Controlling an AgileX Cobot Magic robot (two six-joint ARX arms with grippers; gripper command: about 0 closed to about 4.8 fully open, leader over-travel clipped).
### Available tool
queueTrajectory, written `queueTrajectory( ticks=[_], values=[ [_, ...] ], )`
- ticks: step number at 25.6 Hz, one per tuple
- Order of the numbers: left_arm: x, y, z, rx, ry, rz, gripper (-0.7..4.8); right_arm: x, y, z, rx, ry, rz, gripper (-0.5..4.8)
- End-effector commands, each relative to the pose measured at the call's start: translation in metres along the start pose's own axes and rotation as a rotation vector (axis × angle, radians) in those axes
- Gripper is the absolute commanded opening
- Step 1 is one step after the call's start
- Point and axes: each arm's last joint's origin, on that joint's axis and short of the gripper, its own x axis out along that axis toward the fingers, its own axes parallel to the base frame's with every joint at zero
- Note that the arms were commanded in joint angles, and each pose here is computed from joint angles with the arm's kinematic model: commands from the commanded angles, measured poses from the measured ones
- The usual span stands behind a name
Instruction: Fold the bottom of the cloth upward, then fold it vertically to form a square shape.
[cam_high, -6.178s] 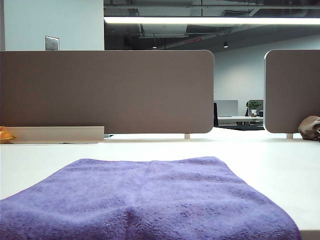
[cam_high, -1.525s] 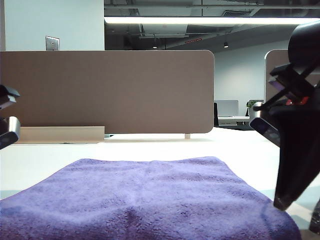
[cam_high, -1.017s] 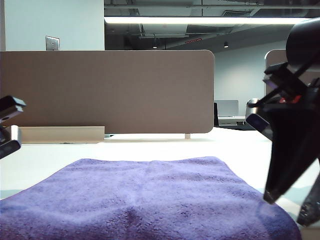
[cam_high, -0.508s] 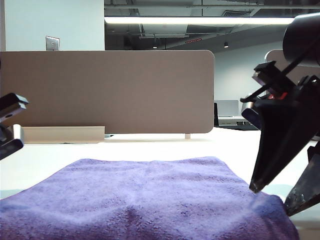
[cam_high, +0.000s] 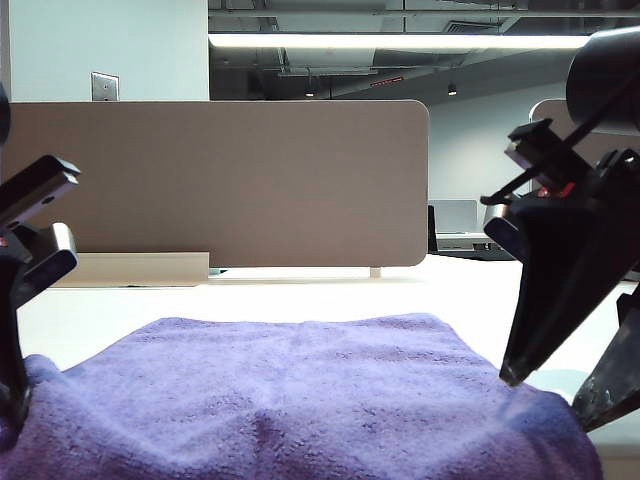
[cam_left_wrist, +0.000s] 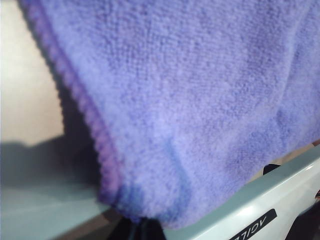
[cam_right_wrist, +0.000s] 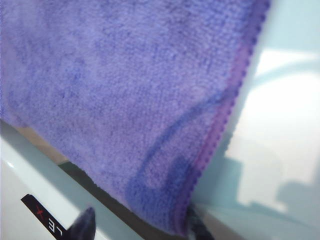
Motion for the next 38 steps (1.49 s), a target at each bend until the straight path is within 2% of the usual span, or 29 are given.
queueTrajectory(
  ticks=[1, 4, 9, 17, 25, 31, 38],
  values=[
    [-0.001, -0.001, 0.001, 0.01, -0.004, -0.011, 0.2, -0.001, 0.001, 0.0, -0.001, -0.001, 0.003, 1.97],
    [-0.001, -0.001, 0.001, 0.014, -0.01, -0.014, 0.2, -0.001, 0.0, -0.001, 0.007, 0.012, 0.0, 1.06],
    [-0.001, -0.002, 0.002, 0.02, -0.019, -0.02, 0.2, -0.001, 0.001, -0.001, 0.004, 0.014, 0.021, 0.34],
    [-0.003, -0.01, 0.01, 0.004, -0.049, -0.152, 0.2, -0.002, 0.005, 0.005, 0.0, -0.015, 0.1, 0.08],
    [-0.015, -0.026, 0.023, 0.03, -0.117, -0.172, 0.2, -0.004, 0.009, 0.014, 0.031, -0.074, 0.17, 0.08],
    [-0.033, -0.044, 0.038, 0.073, -0.211, -0.163, 0.2, -0.023, 0.011, 0.032, 0.046, -0.163, 0.206, 0.08],
    [-0.038, -0.046, 0.047, 0.051, -0.357, -0.044, 0.2, -0.042, 0.006, 0.046, 0.08, -0.244, 0.226, 0.07]
  ],
)
